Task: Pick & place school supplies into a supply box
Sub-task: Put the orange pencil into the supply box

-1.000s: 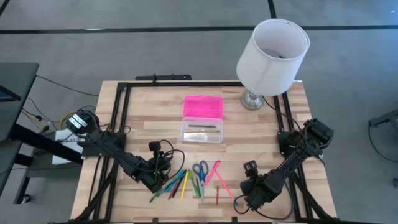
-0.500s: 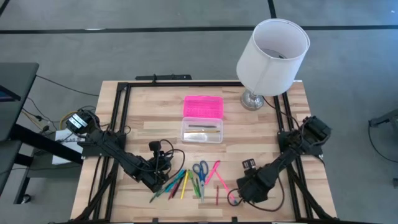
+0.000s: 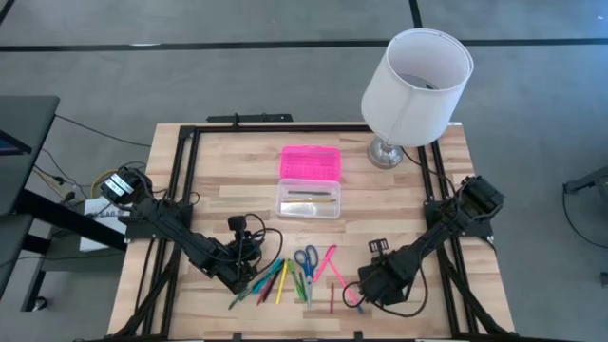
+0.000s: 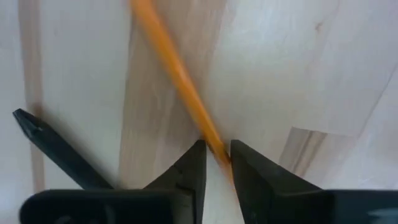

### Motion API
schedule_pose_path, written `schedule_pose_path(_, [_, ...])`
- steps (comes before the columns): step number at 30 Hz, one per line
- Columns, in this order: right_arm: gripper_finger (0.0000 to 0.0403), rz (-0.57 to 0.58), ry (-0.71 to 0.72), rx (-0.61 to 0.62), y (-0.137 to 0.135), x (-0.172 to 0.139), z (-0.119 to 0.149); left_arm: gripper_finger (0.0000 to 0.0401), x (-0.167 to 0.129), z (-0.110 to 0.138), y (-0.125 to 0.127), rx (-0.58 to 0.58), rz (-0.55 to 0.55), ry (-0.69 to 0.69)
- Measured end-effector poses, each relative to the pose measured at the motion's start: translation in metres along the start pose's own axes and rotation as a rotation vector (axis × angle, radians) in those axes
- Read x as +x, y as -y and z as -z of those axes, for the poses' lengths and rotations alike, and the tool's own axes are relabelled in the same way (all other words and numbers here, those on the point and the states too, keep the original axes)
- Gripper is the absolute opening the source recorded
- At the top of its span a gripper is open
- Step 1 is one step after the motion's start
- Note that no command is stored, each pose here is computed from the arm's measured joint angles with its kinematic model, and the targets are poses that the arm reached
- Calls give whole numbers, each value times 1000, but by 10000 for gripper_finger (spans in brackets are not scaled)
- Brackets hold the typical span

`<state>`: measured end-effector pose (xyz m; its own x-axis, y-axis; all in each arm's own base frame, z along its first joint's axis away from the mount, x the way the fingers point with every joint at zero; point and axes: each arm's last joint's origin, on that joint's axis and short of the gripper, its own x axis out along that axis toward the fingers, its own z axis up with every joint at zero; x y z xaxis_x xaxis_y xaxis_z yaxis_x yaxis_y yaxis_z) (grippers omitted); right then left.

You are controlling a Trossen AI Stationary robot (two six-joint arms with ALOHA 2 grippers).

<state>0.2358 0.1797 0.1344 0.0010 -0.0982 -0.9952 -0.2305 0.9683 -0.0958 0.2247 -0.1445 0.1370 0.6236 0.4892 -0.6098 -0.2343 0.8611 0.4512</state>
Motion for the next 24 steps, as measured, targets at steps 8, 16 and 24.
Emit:
schedule_pose_path(8, [27,47,-9,92,16,2,-4,71,0,0,0,0,3,-2])
schedule_pose_path(16, [16,48,19,250,43,7,-14,71,0,0,0,0,5,-4])
schedule_pose_path(24, [11,22,6,324,53,16,-10,71,0,1,1,2,27,-19])
